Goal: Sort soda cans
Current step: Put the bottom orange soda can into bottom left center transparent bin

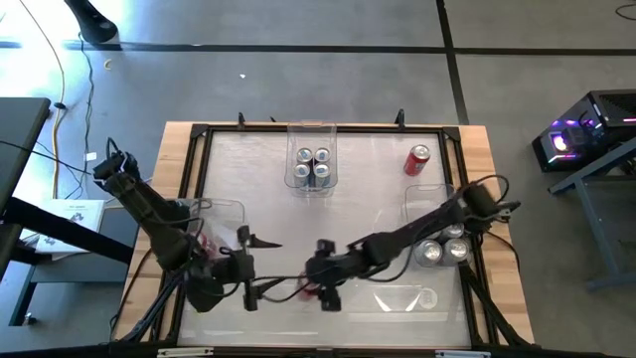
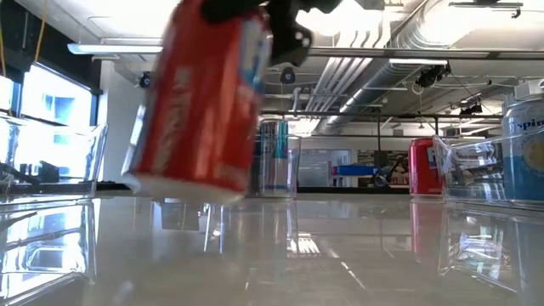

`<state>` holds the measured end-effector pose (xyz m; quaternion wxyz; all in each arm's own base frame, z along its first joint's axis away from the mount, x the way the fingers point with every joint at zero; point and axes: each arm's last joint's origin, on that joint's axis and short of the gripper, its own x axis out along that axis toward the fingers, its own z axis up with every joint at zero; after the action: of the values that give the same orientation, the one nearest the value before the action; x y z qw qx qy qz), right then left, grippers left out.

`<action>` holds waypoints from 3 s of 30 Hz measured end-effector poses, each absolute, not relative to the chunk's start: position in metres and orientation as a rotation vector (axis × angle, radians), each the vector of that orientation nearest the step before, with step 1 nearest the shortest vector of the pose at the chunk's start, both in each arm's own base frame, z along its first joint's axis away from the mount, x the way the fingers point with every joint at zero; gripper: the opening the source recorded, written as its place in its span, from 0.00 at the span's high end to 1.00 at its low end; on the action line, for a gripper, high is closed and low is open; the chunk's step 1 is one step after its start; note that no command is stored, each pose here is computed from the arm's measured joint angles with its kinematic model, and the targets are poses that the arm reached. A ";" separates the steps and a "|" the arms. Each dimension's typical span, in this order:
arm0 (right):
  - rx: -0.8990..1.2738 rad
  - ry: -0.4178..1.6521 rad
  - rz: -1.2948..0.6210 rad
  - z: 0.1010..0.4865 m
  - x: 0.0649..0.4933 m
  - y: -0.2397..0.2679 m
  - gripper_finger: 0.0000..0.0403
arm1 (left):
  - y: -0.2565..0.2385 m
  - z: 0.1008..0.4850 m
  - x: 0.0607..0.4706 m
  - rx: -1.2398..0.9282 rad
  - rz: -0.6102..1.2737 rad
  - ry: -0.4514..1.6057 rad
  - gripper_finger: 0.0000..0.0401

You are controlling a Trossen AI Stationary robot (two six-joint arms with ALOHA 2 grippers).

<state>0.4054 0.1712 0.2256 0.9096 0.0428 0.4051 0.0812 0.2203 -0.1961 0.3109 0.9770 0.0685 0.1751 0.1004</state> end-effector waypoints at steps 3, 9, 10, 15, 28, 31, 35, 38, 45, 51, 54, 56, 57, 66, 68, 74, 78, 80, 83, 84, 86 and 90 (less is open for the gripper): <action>0.038 0.881 0.182 0.218 0.421 0.179 0.31 | -0.197 0.308 0.215 0.114 0.204 0.377 0.13; -0.004 0.891 0.236 0.215 0.441 0.185 0.31 | -0.197 0.301 0.211 0.094 0.220 0.415 0.13; -0.005 0.892 0.238 0.214 0.442 0.185 0.31 | -0.197 0.300 0.211 0.091 0.221 0.421 0.13; -0.018 0.887 0.228 0.214 0.442 0.185 0.30 | -0.198 0.294 0.214 0.062 0.232 0.450 0.13; -0.043 0.873 0.193 0.221 0.438 0.185 0.08 | -0.198 0.290 0.219 0.076 0.163 0.503 0.13; -0.121 0.879 0.132 0.233 0.425 0.192 0.08 | -0.203 0.288 0.216 0.076 0.123 0.518 0.13; -0.232 0.898 -0.010 0.247 0.400 0.203 0.08 | -0.218 0.280 0.220 0.087 0.055 0.526 0.13; -0.261 0.950 -0.114 0.249 0.381 0.210 0.08 | -0.231 0.270 0.230 0.090 -0.042 0.527 0.13; -0.252 1.033 -0.343 0.239 0.336 0.229 0.07 | -0.236 0.247 0.261 0.084 -0.170 0.557 0.13; -0.194 0.977 -0.515 0.224 0.301 0.246 0.07 | -0.226 0.248 0.274 0.044 -0.172 0.558 0.13; -0.148 0.914 -0.506 0.217 0.303 0.249 0.07 | -0.218 0.250 0.279 0.033 -0.172 0.560 0.13; -0.155 0.870 -0.448 0.216 0.313 0.251 0.07 | -0.211 0.251 0.283 0.025 -0.163 0.550 0.13; -0.165 0.840 -0.416 0.217 0.320 0.252 0.07 | -0.207 0.251 0.284 0.038 -0.162 0.557 0.13; -0.351 0.769 -0.281 0.228 0.360 0.232 0.07 | -0.186 0.268 0.299 0.015 -0.040 0.419 0.13; -0.348 0.813 -0.267 0.226 0.361 0.227 0.07 | -0.187 0.277 0.297 0.023 -0.065 0.379 0.13; -0.316 0.955 -0.388 0.218 0.350 0.210 0.07 | -0.193 0.297 0.282 0.045 -0.167 0.320 0.13; -0.288 1.041 -0.493 0.215 0.336 0.204 0.07 | -0.202 0.312 0.267 0.084 -0.225 0.258 0.13; -0.291 1.076 -0.540 0.214 0.327 0.203 0.07 | -0.207 0.315 0.260 0.109 -0.254 0.248 0.13; -0.326 1.134 -0.641 0.216 0.307 0.204 0.07 | -0.213 0.314 0.251 0.149 -0.278 0.267 0.13; -0.338 1.147 -0.683 0.219 0.297 0.206 0.07 | -0.214 0.313 0.249 0.160 -0.282 0.284 0.13; -0.315 1.128 -0.753 0.227 0.279 0.211 0.07 | -0.216 0.308 0.245 0.162 -0.285 0.326 0.13; -0.221 0.961 -0.700 0.249 0.244 0.219 0.07 | -0.216 0.296 0.243 0.151 -0.265 0.432 0.13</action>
<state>0.2439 0.2194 0.2486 0.8227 -0.1040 0.4516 -0.3292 0.2426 -0.2160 0.2960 0.9652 0.0748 0.2136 -0.1309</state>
